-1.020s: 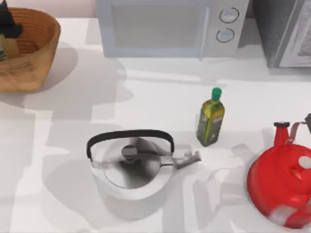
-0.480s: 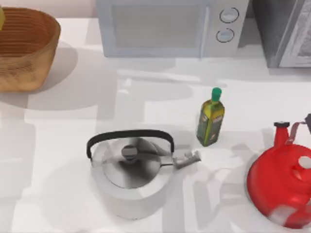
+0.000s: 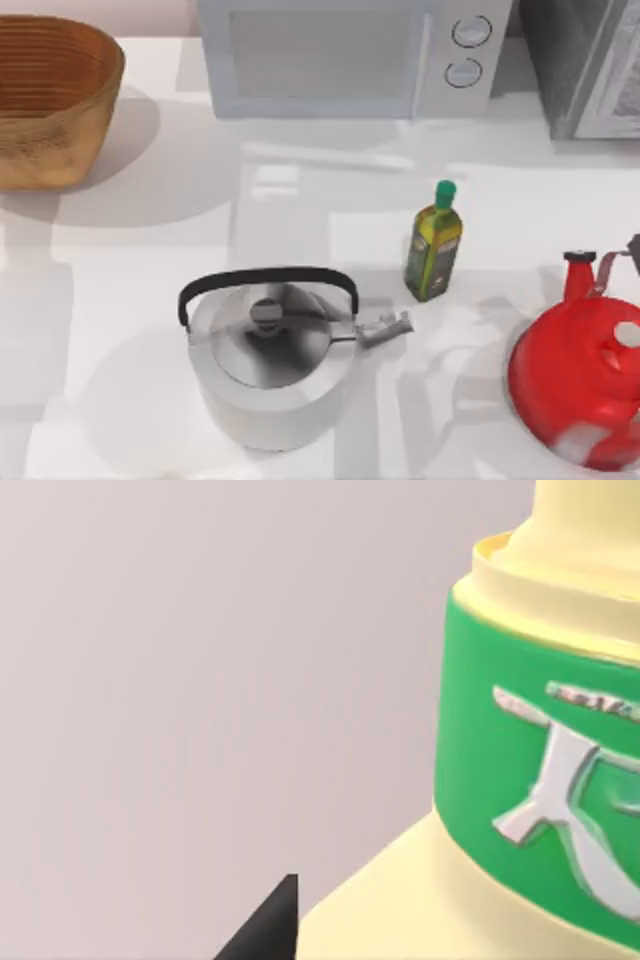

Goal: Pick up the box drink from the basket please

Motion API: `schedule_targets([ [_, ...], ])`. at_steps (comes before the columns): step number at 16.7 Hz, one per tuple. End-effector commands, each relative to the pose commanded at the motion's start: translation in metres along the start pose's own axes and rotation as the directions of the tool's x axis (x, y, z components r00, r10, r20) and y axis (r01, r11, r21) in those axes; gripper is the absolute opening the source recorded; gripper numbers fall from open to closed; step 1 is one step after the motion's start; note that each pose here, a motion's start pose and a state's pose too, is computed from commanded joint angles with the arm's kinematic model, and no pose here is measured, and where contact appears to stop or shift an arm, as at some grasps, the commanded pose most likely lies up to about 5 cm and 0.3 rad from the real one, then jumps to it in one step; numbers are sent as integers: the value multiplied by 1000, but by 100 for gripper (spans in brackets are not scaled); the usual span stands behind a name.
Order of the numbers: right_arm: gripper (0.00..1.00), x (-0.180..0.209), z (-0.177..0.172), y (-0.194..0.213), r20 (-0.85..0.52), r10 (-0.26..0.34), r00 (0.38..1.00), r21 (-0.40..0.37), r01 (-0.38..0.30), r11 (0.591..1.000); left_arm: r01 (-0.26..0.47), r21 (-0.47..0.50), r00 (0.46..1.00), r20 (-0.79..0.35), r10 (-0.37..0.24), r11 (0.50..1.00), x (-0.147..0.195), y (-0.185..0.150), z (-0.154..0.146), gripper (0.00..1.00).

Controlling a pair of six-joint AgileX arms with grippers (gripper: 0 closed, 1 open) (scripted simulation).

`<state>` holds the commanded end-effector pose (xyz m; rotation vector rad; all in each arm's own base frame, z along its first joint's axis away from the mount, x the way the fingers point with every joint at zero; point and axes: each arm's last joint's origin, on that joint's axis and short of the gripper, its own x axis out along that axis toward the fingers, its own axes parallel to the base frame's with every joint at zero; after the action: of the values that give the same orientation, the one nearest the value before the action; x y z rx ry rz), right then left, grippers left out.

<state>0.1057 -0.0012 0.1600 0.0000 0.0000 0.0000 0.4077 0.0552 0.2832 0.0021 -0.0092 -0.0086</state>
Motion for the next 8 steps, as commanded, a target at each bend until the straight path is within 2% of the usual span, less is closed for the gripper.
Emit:
schedule_targets([
  [4,100,0,0,0,0,0,1000,0,0,1000,-1,-11,999,-33,0,1000,-11,-3,-3,0],
  [8,100,0,0,0,0,0,1000,0,0,1000,-1,-16,999,-41,0,1000,-57,-16,13,0],
])
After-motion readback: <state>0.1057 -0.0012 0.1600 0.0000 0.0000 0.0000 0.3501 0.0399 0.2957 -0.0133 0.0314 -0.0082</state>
